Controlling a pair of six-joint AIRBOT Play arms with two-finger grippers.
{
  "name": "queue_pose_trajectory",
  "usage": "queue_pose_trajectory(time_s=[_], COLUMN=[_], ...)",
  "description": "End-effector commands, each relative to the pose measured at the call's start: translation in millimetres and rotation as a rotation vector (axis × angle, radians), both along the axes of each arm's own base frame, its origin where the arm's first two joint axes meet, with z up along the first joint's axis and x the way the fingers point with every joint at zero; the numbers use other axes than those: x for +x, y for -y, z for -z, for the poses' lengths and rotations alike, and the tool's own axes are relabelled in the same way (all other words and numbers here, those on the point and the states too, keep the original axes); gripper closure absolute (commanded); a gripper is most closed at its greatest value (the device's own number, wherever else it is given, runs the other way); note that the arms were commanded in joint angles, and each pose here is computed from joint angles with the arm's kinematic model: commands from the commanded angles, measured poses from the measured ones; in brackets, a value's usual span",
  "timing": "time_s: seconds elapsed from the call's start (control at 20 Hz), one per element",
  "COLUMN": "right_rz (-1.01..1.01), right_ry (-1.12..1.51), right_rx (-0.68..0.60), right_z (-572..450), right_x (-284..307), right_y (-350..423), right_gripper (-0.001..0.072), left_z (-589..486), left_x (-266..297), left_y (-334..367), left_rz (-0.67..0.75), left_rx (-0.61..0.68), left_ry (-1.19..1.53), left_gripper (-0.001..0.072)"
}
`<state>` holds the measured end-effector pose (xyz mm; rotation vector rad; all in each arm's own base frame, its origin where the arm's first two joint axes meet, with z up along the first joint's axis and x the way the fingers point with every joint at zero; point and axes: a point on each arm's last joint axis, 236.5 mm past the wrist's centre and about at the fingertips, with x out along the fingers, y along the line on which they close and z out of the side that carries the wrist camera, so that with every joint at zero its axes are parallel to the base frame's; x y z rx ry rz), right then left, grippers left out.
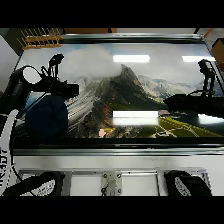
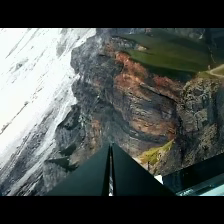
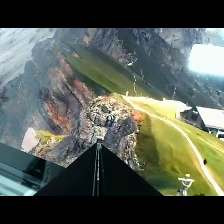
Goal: Fold the clothes and pants, and hang the long-sleeved shirts on hangers.
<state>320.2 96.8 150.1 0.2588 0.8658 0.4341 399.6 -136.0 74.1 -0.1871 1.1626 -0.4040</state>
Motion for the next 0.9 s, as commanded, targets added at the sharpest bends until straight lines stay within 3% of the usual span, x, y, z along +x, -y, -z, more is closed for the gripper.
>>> queue_pose_trajectory(time_s=[0.0,0.5,0.55,0.6,0.75,0.85], right_rz=[-0.001,-0.001,-0.001,-0.001,-0.001,-0.001], right_ry=[0.001,0.001,0.001,0.001,0.000,0.001], right_rx=[0.000,0.000,0.000,0.000,0.001,0.000], right_z=[0,0,0,0,0,0], right_x=[0,0,0,0,0,0], right_y=[0,0,0,0,0,0], right_gripper=[0.0694,0.0693,0.0693,0.0693,0.0694,0.0693], left_z=[0,0,-2,-6,-13,5], left_x=[0,3,8,14,17,2], left_y=[0,-2,-14,-37,-145,-199], left_rz=[0.000,0.001,0.013,-0.008,-0.252,-0.366], left_rx=[0.000,0.012,0.055,0.128,0.383,0.475], left_ry=[0.000,0.014,0.044,0.062,0.028,-0.045], left_gripper=[0.0698,0.0696,0.0471,-0.0013,-0.0006,-0.0006])
